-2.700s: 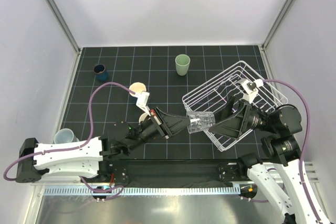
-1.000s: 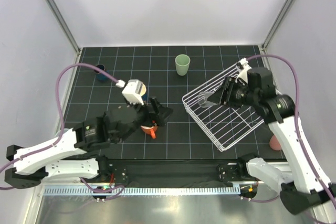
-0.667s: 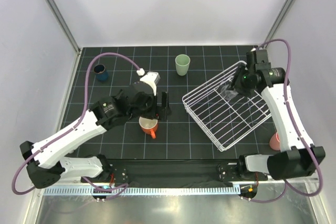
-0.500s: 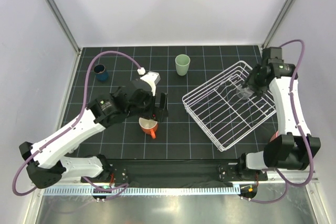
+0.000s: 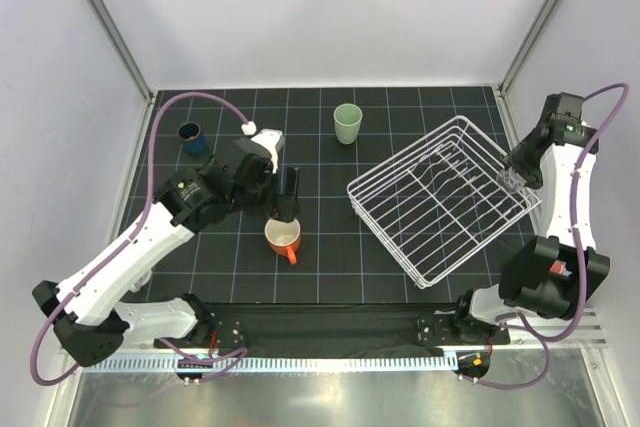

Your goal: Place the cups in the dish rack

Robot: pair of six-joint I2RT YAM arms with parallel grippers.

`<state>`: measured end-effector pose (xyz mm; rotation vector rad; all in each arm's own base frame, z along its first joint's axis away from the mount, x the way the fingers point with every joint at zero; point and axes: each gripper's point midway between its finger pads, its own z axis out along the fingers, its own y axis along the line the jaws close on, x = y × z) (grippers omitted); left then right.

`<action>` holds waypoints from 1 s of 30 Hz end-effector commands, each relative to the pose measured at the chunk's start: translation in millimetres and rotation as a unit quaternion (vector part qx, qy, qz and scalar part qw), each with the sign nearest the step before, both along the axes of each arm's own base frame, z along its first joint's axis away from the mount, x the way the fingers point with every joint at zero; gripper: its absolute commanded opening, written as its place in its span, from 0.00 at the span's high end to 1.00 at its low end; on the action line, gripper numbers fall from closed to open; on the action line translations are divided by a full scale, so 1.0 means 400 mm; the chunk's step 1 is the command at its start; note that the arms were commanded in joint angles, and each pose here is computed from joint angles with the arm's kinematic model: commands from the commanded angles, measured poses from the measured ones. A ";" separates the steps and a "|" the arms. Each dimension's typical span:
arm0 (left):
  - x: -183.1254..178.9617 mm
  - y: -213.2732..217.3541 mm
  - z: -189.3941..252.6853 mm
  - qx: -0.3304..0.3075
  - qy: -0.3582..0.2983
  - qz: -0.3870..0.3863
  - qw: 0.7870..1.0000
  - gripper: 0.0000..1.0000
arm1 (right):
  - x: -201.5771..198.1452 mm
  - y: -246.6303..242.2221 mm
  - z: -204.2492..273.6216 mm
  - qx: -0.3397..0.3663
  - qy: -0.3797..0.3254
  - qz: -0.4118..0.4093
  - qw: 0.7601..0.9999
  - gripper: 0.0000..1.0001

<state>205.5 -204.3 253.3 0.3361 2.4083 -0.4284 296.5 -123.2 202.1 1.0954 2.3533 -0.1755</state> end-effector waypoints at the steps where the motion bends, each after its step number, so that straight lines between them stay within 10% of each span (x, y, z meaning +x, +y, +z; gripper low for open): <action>1: 0.000 0.031 0.021 -0.003 -0.013 0.008 1.000 0.08 | 0.011 -0.054 -0.016 -0.026 0.001 -0.010 1.000 0.96; 30: 0.024 0.060 0.091 -0.007 -0.041 0.038 0.998 0.08 | 0.033 -0.101 -0.218 -0.013 0.064 -0.024 0.998 0.96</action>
